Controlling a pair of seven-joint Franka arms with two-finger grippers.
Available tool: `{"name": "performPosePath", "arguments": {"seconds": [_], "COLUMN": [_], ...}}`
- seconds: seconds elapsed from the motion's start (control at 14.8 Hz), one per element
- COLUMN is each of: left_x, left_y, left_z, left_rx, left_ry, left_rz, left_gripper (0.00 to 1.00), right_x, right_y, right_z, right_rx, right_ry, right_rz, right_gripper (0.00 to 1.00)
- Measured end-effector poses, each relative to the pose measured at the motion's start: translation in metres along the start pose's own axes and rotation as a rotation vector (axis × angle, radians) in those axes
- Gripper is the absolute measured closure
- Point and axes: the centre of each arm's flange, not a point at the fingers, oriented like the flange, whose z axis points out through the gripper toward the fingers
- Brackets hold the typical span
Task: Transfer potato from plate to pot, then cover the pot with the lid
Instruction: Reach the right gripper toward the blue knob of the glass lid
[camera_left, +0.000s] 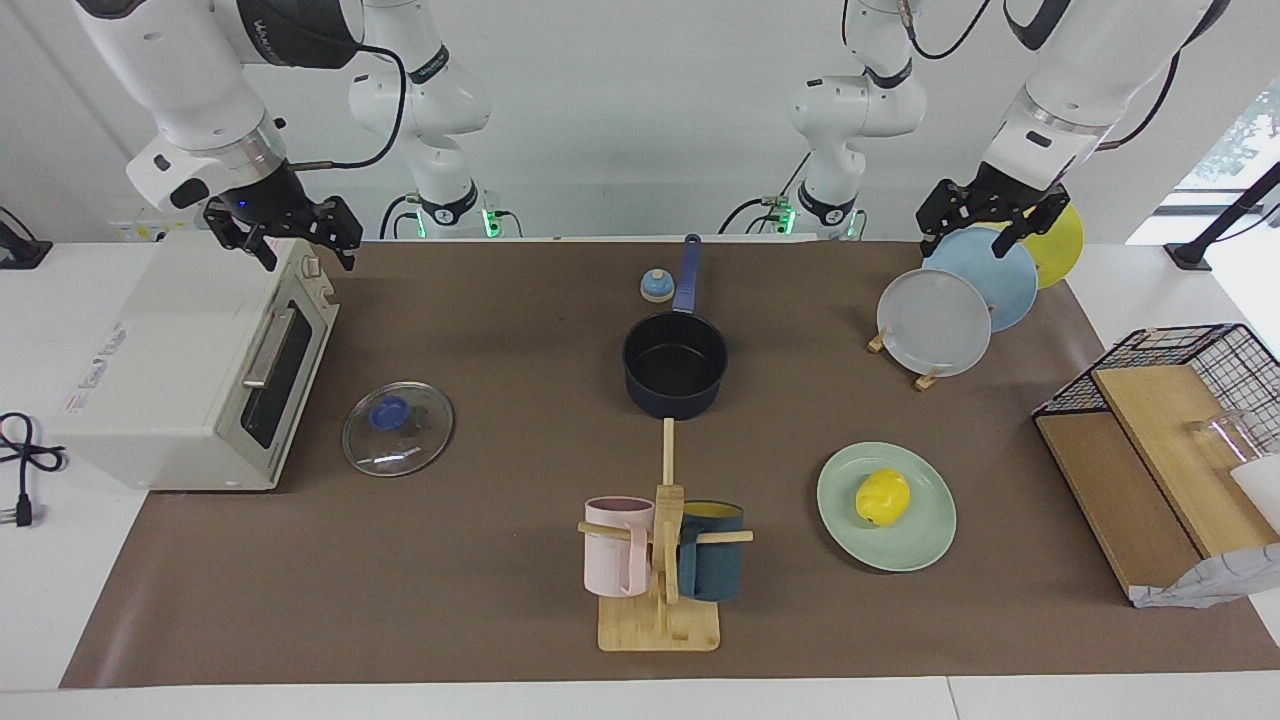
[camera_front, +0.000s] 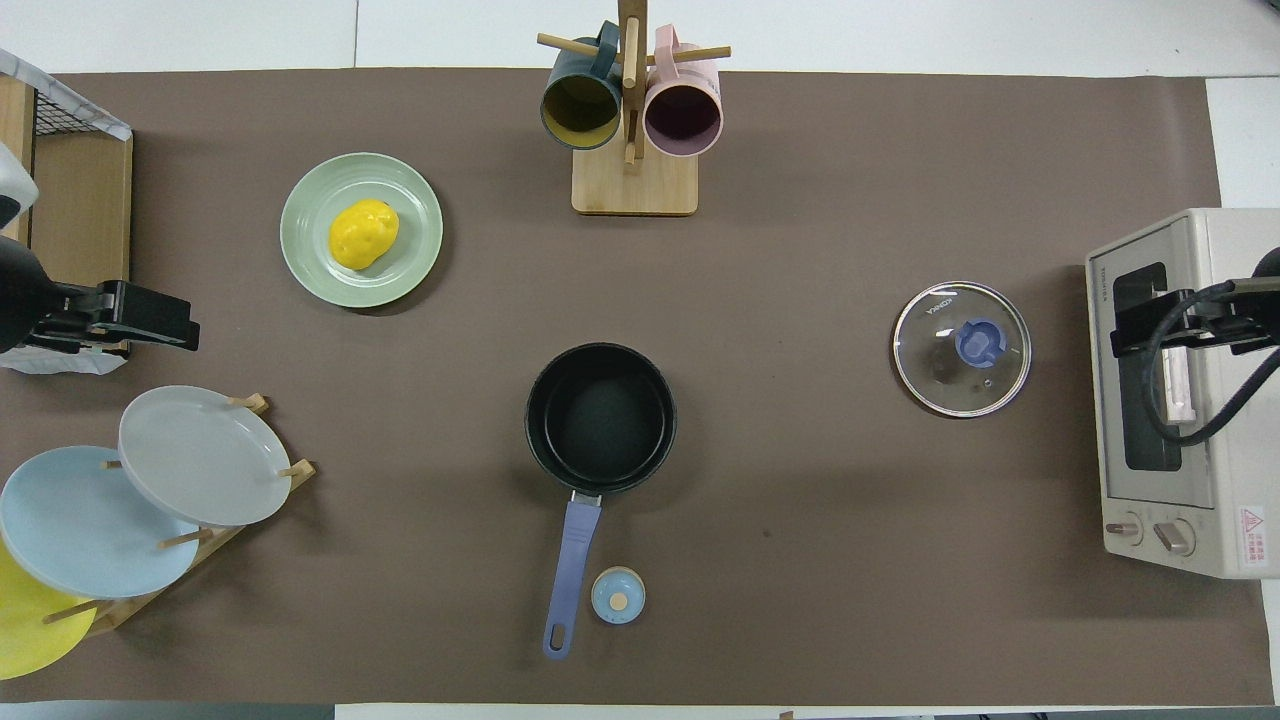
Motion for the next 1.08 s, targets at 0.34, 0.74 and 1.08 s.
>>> {"name": "performPosePath", "arguments": {"seconds": [0.34,0.74,1.08], "left_x": [0.0,0.001,0.009], "left_y": [0.0,-0.001,-0.001], "left_z": [-0.002,-0.004,-0.012], "left_rx": [-0.001,-0.001,-0.007], "left_ry": [0.008,0.02,0.101], "left_rz": [0.0,-0.001,-0.008], "left_gripper": [0.0,0.0,0.0], "right_x": [0.0,0.003,0.027], "right_y": [0.0,-0.013,-0.031], "right_z": [0.0,0.002,0.079], "right_rx": [0.0,0.021,0.046], "right_ry": [0.0,0.02,0.112], "right_rz": [0.0,-0.02,-0.039], "right_gripper": [0.0,0.0,0.0]}}
